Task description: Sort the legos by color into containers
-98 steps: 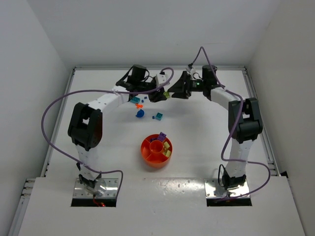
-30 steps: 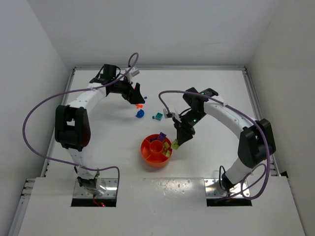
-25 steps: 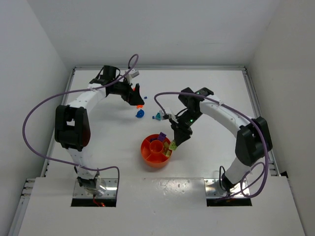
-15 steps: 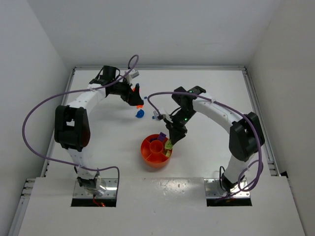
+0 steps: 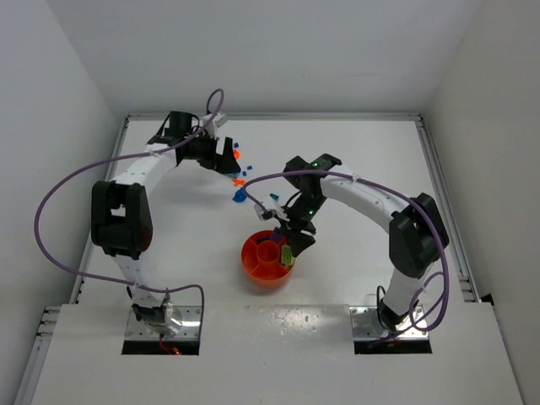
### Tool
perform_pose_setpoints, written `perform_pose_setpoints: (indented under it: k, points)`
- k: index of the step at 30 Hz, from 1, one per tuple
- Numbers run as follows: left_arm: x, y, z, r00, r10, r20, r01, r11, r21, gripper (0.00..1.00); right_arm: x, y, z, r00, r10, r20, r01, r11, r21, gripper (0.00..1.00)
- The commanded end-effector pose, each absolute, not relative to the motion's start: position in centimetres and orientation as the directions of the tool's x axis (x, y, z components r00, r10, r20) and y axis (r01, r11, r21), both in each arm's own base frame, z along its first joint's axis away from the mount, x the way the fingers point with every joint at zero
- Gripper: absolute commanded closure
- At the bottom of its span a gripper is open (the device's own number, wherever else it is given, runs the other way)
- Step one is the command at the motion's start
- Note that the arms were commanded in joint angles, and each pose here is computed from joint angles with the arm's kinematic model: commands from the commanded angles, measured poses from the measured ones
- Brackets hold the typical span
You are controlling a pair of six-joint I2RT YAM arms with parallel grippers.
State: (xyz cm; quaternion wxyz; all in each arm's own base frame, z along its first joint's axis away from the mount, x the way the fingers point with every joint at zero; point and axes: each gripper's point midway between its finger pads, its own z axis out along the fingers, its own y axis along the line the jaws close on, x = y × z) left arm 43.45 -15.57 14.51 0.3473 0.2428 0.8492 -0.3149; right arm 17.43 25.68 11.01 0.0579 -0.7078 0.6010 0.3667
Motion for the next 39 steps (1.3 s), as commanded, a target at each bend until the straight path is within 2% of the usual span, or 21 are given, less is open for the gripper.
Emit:
perform_pose_setpoints:
  k: [1,2,6,9,12,16,19,22,25,26,27,28,31,35,36,37,39]
  points:
    - [45.4,-13.7,15.4,-0.678,0.038,-0.734,0.466,0.794,-0.389,0.0,18.6,26.4,11.1,0.058,-0.799,-0.598,-0.909,-0.29,0.299,0.52]
    - [46.2,-12.9,15.9,-0.644,0.034,-0.764,0.451,0.824,-0.343,0.0,18.8,26.7,11.1,0.056,-0.796,-0.603,-0.914,-0.283,0.29,0.48]
    - [46.0,-11.8,16.9,-0.591,0.071,-0.803,0.452,0.854,-0.257,0.0,20.2,27.0,11.9,0.065,-0.793,-0.606,-0.945,-0.244,0.217,0.42]
    - [45.4,-11.2,17.1,-0.542,0.128,-0.831,0.482,0.857,-0.182,0.0,21.5,27.5,12.9,0.032,-0.779,-0.626,-0.967,-0.184,0.179,0.42]
    - [45.0,-10.4,18.1,-0.529,0.086,-0.844,0.423,0.889,-0.175,0.0,23.6,27.5,13.8,-0.014,-0.769,-0.639,-0.995,-0.056,0.088,0.42]
    - [43.9,-10.2,18.0,-0.527,0.134,-0.839,0.466,0.872,-0.153,0.0,28.7,27.3,15.7,-0.176,-0.68,-0.711,-0.96,0.278,-0.028,0.42]
    - [43.5,-9.9,17.8,-0.548,0.168,-0.819,0.427,0.899,-0.101,0.0,31.0,26.6,16.4,-0.302,-0.607,-0.735,-0.896,0.444,0.001,0.42]
    - [42.5,-11.2,18.4,-0.514,0.226,-0.827,0.518,0.85,-0.09,0.0,32.3,25.5,16.9,-0.355,-0.546,-0.759,-0.849,0.529,0.017,0.42]
    - [41.4,-12.4,17.8,-0.482,0.332,-0.81,0.652,0.755,-0.078,0.0,32.6,24.9,16.7,-0.403,-0.506,-0.763,-0.827,0.558,0.066,0.42]
    - [42.0,-12.6,18.6,-0.393,0.426,-0.815,0.731,0.682,0.003,0.01,33.2,24.3,17.1,-0.415,-0.489,-0.768,-0.812,0.58,0.069,0.42]
    - [41.1,-12.9,17.6,-0.414,0.461,-0.785,0.767,0.641,-0.028,0.04,33.2,24.3,17.2,-0.429,-0.474,-0.769,-0.807,0.584,0.089,0.42]
    - [42.2,-12.2,17.1,-0.407,0.484,-0.775,0.782,0.623,-0.023,0.04,33.2,24.1,16.3,-0.461,-0.474,-0.75,-0.798,0.591,0.117,0.42]
    - [42.8,-11.0,15.0,-0.267,0.591,-0.761,0.9,0.436,0.023,0.1,35.1,23.5,16.4,-0.501,-0.426,-0.753,-0.764,0.626,0.155,0.42]
    - [45.3,-10.0,12.3,-0.2,0.654,-0.729,0.942,0.333,0.041,0.14,37.3,22.9,18.4,-0.478,-0.377,-0.793,-0.747,0.649,0.142,0.42]
    - [45.9,-9.8,11.9,-0.125,0.687,-0.716,0.962,0.26,0.081,0.17,37.6,23.0,18.4,-0.478,-0.377,-0.793,-0.747,0.649,0.142,0.41]
    - [44.4,-9.9,11.1,-0.15,0.697,-0.702,0.977,0.215,0.005,0.19,38.0,22.5,18.2,-0.493,-0.375,-0.785,-0.737,0.66,0.148,0.41]
    - [45.7,-9.8,11.1,-0.066,0.732,-0.678,0.989,0.139,0.054,0.23,38.5,22.3,18.8,-0.482,-0.362,-0.798,-0.736,0.661,0.145,0.41]
